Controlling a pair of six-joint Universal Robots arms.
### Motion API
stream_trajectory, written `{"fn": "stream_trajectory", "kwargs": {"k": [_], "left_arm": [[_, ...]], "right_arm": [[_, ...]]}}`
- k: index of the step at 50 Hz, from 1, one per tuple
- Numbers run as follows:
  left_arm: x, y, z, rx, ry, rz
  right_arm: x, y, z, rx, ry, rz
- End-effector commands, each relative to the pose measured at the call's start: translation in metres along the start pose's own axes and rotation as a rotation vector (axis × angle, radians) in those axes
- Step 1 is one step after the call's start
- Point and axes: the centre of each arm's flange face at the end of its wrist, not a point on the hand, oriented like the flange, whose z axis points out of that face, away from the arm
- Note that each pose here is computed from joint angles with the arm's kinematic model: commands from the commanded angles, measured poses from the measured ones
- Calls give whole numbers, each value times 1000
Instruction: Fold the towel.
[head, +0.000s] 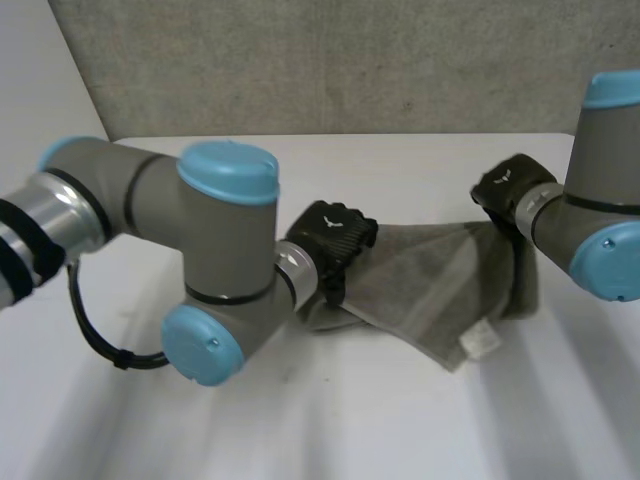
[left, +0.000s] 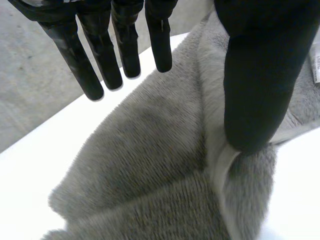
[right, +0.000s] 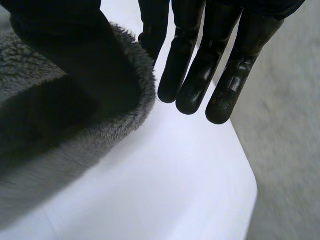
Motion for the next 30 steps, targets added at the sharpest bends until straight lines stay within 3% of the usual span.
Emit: {"fn": "stream_trajectory", "kwargs": {"k": [1, 7, 9, 15, 24, 30], "left_arm": [[9, -12, -4, 57, 8, -73], [-20, -28, -13, 93, -57, -105], [-43, -25, -18, 73, -105, -122], [-78, 1, -25, -10, -174, -151], [-113, 35, -23, -107, -239, -202], [-111, 61, -10, -149, -140, -238]], "right_arm": [[7, 23, 18, -40, 113, 18], [14, 9, -1, 30, 138, 181], [11, 6, -16, 67, 104, 307], [-8, 7, -49, 131, -40, 485], [-55, 12, -85, 159, -207, 576], [-89, 6, -97, 210, -287, 586]]}}
